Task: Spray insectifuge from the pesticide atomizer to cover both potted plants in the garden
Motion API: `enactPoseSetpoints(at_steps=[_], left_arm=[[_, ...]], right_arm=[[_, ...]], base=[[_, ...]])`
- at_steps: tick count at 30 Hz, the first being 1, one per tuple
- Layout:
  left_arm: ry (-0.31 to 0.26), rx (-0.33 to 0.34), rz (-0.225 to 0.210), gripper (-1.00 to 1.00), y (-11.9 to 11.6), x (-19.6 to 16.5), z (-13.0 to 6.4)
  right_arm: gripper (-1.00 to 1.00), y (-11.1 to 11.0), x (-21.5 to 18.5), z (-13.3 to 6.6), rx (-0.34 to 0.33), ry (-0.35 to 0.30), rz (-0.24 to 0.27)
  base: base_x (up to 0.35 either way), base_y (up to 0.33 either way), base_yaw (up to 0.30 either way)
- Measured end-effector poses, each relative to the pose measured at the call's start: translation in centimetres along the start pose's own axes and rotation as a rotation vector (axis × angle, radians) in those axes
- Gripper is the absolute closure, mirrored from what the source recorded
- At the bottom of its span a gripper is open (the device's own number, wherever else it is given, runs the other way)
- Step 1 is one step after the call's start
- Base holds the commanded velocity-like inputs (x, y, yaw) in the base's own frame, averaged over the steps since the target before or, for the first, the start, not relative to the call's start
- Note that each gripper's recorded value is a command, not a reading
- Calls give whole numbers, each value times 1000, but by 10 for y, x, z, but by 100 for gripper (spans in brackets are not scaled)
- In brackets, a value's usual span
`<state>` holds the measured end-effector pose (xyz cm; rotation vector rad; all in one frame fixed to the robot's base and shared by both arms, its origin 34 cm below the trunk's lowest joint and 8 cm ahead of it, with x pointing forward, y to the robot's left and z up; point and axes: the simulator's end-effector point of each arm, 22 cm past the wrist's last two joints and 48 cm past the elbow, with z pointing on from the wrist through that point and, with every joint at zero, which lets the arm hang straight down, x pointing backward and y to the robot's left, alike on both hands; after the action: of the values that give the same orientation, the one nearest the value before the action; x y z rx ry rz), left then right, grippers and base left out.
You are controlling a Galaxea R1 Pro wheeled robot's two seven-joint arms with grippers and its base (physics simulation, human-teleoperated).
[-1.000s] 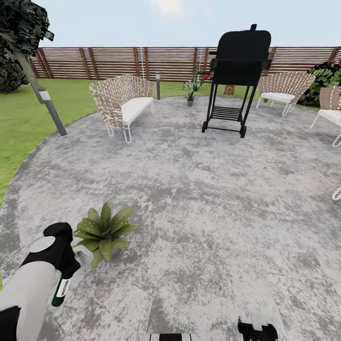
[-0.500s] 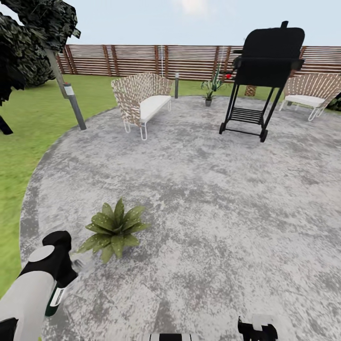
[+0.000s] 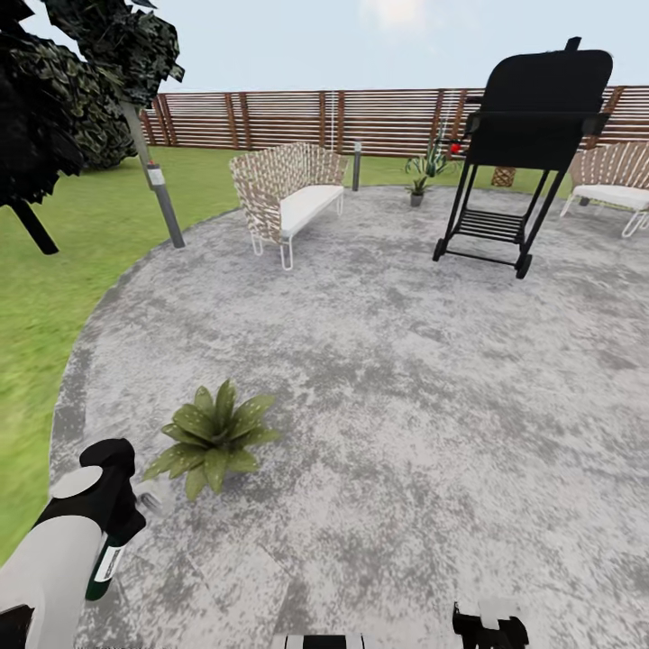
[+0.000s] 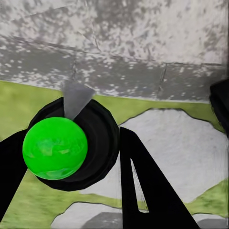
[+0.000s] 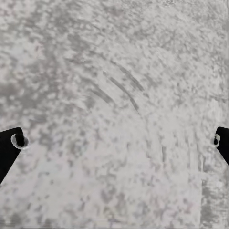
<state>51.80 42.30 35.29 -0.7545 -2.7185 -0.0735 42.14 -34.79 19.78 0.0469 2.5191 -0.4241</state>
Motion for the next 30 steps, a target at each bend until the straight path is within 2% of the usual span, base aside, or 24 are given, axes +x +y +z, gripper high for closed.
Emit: enactPoseSetpoints(at_steps=[6, 14, 18, 25, 30], left_arm=[[1, 1, 0, 100, -1, 0, 0], [7, 12, 5, 100, -5, 0, 4], [-11, 30, 27, 100, -23, -15, 4], [-18, 32, 35, 100, -28, -20, 4], [-13, 38, 38, 100, -31, -20, 6]], right_arm=[[-100, 0, 0, 0, 0, 0, 0], [-100, 0, 0, 0, 0, 1, 0], [-100, 0, 0, 0, 0, 1, 0], [-100, 0, 0, 0, -1, 1, 0], [-100, 0, 0, 0, -1, 1, 0]], base=[[262, -69, 276], [21, 0, 276], [160, 0, 265], [312, -82, 38], [146, -253, 0]])
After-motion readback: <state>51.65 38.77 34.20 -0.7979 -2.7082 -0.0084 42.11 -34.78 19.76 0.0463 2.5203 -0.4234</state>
